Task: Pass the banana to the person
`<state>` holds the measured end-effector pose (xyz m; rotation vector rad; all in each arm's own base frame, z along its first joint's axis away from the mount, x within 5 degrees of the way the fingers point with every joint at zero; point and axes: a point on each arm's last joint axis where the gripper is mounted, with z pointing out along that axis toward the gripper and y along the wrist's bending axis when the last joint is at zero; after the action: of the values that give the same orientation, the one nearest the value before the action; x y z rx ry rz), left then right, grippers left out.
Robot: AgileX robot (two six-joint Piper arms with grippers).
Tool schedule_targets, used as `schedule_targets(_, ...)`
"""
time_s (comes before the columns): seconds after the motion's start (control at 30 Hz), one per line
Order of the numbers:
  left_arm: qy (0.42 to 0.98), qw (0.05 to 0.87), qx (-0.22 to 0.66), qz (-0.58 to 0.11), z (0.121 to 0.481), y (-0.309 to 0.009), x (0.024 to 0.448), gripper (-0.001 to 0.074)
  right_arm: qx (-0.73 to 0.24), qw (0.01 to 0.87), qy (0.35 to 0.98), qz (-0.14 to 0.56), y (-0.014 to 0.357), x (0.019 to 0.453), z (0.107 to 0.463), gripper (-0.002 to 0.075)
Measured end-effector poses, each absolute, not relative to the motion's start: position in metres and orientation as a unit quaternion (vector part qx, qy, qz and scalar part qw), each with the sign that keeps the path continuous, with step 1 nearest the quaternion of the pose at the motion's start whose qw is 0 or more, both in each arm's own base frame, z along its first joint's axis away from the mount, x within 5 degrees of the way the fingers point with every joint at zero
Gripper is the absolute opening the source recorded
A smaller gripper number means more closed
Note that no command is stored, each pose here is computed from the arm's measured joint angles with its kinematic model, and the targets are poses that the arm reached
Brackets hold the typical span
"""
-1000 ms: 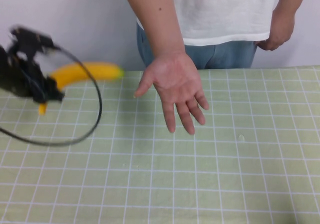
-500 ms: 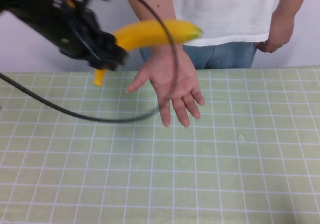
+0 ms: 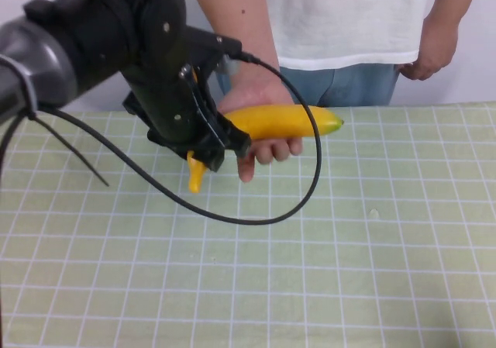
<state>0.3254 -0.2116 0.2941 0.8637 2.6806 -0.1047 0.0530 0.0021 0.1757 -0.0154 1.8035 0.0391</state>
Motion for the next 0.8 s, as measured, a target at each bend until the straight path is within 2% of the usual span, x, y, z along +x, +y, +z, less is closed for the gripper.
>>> schedule_targets(0.13, 0.938, 0.158, 0.306, -0.032, 0.289, -0.213, 0.328, 0.0446, -0.007, 0.62, 0.784, 0.016, 0.002, 0.053, 0.176, -0.0007)
schedule_targets(0.2, 0.937, 0.161, 0.31, -0.031, 0.29, -0.213, 0.329, 0.0491, -0.007, 0.62, 0.784, 0.016, 0.002, 0.053, 0.176, -0.0007)
schedule_targets(0.43, 0.93, 0.176, 0.321, -0.028, 0.319, -0.214, 0.331, 0.0516, -0.007, 0.62, 0.784, 0.017, 0.002, 0.053, 0.176, -0.0007)
schedule_targets(0.5, 0.926, 0.188, 0.325, -0.029, 0.332, -0.212, 0.329, 0.0461, -0.007, 0.62, 0.784, 0.017, 0.002, 0.053, 0.176, -0.0007)
schedule_targets(0.57, 0.923, 0.2, 0.328, -0.031, 0.343, -0.209, 0.324, 0.033, -0.006, 0.62, 0.784, 0.017, 0.002, 0.053, 0.176, -0.0007)
schedule_targets(0.63, 0.918, 0.219, 0.33, -0.032, 0.361, -0.202, 0.315, 0.0151, -0.006, 0.62, 0.784, 0.017, 0.002, 0.053, 0.176, -0.0007)
schedule_targets(0.7, 0.912, 0.245, 0.328, -0.031, 0.38, -0.193, 0.303, 0.0071, -0.006, 0.62, 0.784, 0.017, 0.002, 0.053, 0.176, -0.0007)
schedule_targets(0.8, 0.905, 0.281, 0.317, -0.028, 0.408, -0.174, 0.279, 0.002, -0.006, 0.62, 0.784, 0.017, 0.002, 0.053, 0.176, -0.0007)
